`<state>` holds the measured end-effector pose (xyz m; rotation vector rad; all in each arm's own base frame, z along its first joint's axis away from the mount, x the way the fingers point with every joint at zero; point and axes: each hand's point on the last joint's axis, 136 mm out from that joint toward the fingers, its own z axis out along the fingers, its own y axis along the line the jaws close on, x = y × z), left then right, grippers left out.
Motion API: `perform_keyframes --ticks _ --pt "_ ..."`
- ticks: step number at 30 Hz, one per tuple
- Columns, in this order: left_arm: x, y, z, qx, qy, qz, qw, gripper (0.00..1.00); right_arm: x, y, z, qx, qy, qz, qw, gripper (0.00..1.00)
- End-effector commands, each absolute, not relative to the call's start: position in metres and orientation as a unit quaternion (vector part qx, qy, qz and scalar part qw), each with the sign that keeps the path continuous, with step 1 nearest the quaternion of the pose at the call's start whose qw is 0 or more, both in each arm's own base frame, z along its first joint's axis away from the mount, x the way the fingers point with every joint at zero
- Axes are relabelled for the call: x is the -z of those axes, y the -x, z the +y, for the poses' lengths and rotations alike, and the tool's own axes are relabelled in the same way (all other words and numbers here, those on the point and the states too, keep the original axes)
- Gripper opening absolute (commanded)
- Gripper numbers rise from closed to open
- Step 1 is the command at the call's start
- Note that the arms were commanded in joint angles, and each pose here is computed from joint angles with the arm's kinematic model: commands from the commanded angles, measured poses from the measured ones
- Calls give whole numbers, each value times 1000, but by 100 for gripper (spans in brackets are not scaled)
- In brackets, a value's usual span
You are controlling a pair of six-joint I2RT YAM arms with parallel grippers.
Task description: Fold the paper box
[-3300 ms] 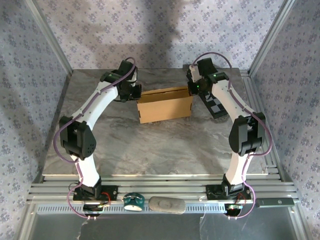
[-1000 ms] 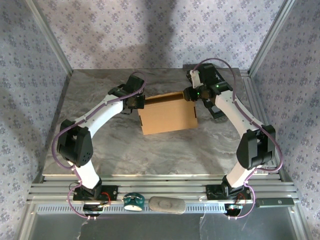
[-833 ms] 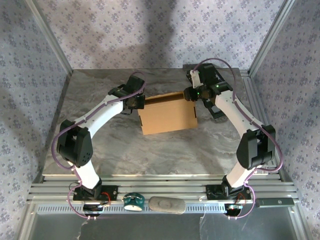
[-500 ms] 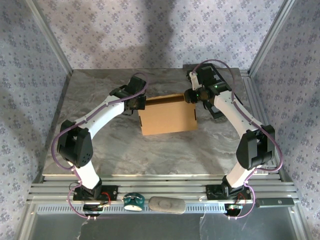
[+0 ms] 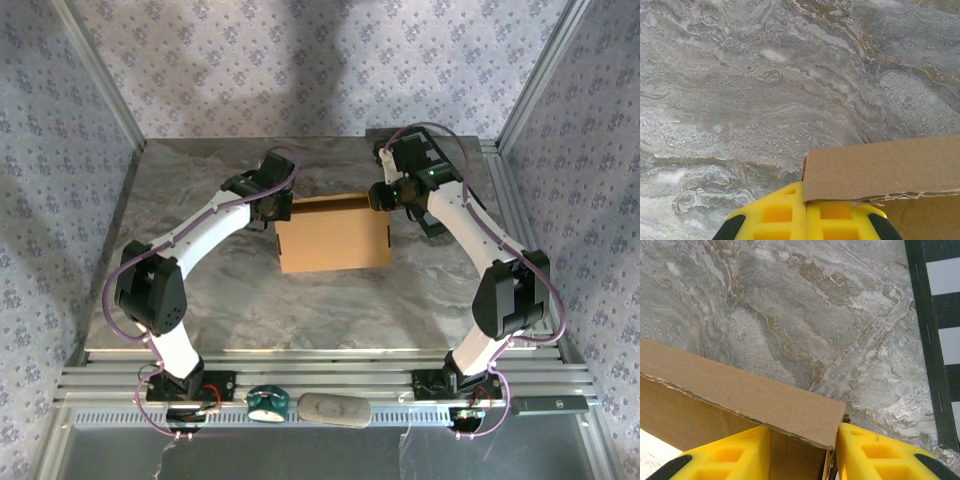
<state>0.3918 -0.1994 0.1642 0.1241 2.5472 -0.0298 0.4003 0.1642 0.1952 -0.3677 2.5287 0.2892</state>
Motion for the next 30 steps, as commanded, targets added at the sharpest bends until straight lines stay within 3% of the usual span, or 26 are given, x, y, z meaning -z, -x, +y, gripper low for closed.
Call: perform_keyframes --ticks 1,30 --pt "-161 -391 -208 11 -49 958 284 0 -211 -390 181 -140 146 939 279 37" --pt "-162 -389 -205 3 -41 959 282 0 -227 -363 146 -114 60 953 275 41"
